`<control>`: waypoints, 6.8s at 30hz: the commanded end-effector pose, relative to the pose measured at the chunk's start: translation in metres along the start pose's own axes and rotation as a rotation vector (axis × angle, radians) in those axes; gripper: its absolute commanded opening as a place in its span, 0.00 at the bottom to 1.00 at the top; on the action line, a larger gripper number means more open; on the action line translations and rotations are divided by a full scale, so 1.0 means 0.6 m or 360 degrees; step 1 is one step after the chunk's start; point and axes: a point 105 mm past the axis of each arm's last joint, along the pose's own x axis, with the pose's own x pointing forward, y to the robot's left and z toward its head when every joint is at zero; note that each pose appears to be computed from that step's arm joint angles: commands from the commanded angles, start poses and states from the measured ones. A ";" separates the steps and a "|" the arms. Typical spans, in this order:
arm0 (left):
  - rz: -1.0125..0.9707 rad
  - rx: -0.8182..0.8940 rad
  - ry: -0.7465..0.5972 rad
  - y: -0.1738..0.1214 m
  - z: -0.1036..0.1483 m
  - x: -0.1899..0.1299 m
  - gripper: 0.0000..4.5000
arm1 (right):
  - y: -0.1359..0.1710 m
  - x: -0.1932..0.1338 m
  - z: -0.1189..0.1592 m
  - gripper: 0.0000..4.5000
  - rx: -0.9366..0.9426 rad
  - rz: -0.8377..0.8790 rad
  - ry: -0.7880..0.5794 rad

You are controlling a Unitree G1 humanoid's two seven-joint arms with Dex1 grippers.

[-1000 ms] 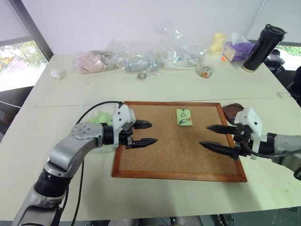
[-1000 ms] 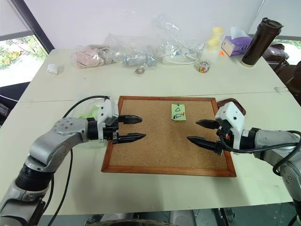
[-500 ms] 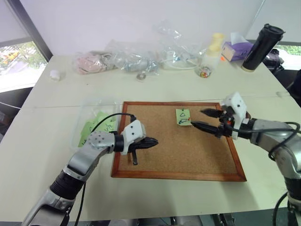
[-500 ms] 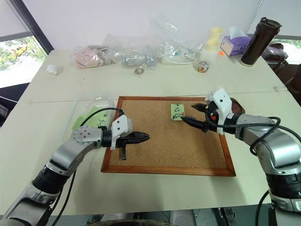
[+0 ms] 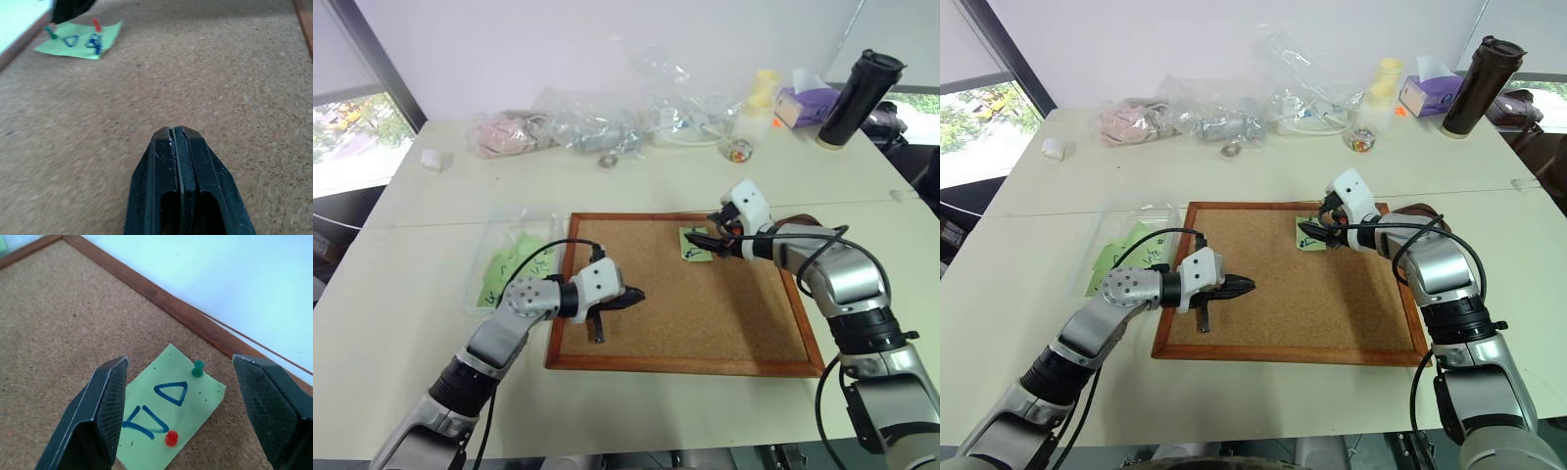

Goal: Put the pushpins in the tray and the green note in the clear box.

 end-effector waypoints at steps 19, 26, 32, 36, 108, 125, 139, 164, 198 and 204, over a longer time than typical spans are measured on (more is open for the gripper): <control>0.0184 -0.0223 -0.0034 0.027 0.005 -0.070 0.01 | 0.008 -0.007 0.039 0.77 -0.0116 0.0039 -0.0114; 0.0068 -0.0201 -0.0006 0.011 0.013 -0.053 0.01 | 0.004 0.001 0.030 0.77 -0.0094 0.0000 -0.0099; -0.0006 -0.0180 0.0079 -0.010 -0.005 -0.046 0.01 | 0.006 0.016 0.032 0.77 -0.0076 -0.0024 -0.0110; -0.0016 -0.0182 0.0116 -0.018 -0.016 -0.043 0.01 | 0.009 0.028 0.035 0.77 -0.0090 -0.0039 -0.0130; -0.0071 -0.0184 0.0150 -0.045 -0.040 -0.029 0.00 | -0.182 -0.167 -0.099 0.53 0.0317 -0.0834 -0.0078; -0.0041 -0.0201 0.0152 -0.035 -0.031 -0.029 0.00 | -0.064 -0.129 0.018 0.98 0.0036 -0.0269 -0.0296; -0.0027 -0.0202 0.0147 -0.032 -0.028 -0.027 0.00 | 0.058 -0.033 -0.003 0.79 -0.0047 0.0008 -0.0233; 0.0022 -0.0212 0.0151 -0.026 -0.029 -0.029 0.00 | 0.021 -0.011 -0.040 0.01 0.0007 -0.0080 -0.0182; 0.0021 -0.0216 0.0156 -0.030 -0.032 -0.029 0.00 | 0.057 -0.040 0.036 0.53 -0.0077 0.0039 -0.0521; 0.0025 -0.0216 0.0152 -0.029 -0.030 -0.028 0.00 | 0.057 -0.026 0.008 0.53 0.0011 0.0083 -0.0421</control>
